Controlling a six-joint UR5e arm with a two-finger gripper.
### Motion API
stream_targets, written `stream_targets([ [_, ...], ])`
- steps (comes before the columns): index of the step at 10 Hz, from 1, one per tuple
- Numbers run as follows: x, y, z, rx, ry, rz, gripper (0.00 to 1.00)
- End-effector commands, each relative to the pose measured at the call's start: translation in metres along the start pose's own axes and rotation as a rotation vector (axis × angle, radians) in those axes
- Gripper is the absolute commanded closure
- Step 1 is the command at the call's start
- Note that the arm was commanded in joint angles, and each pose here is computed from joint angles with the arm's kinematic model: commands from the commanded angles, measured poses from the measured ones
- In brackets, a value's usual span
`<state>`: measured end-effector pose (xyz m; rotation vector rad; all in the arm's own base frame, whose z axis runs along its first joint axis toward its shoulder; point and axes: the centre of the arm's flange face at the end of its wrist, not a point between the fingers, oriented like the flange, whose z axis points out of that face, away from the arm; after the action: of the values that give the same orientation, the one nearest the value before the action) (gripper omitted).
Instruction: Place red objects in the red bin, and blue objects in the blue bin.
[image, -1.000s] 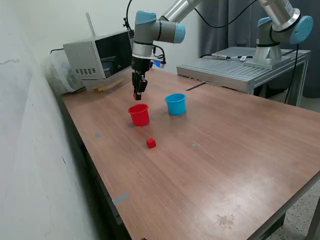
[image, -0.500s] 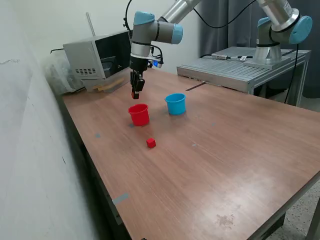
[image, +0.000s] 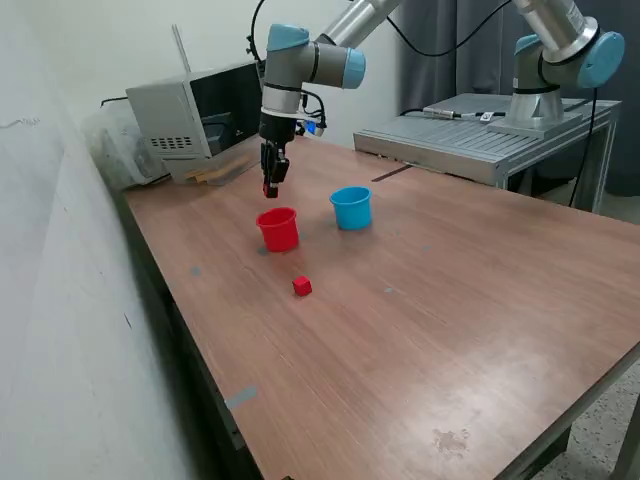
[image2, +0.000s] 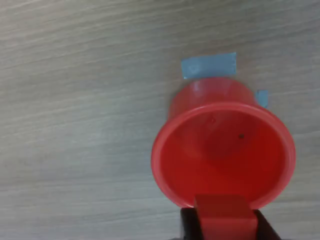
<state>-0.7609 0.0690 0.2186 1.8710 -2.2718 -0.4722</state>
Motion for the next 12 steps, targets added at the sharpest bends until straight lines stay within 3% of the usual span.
stream_targets([
  [1,0.000,0.001,-0.001,-0.010,0.003,0.001,1.00],
  [2,0.000,0.002,-0.002,-0.014,0.004,0.001,0.00],
  [9,0.000,0.003,-0.008,-0.020,-0.005,-0.010,0.00],
  [11,0.003,-0.030,-0.059,-0.020,-0.002,-0.016,0.00],
  [12,0.006,-0.048,-0.106,-0.062,0.003,-0.034,0.00],
])
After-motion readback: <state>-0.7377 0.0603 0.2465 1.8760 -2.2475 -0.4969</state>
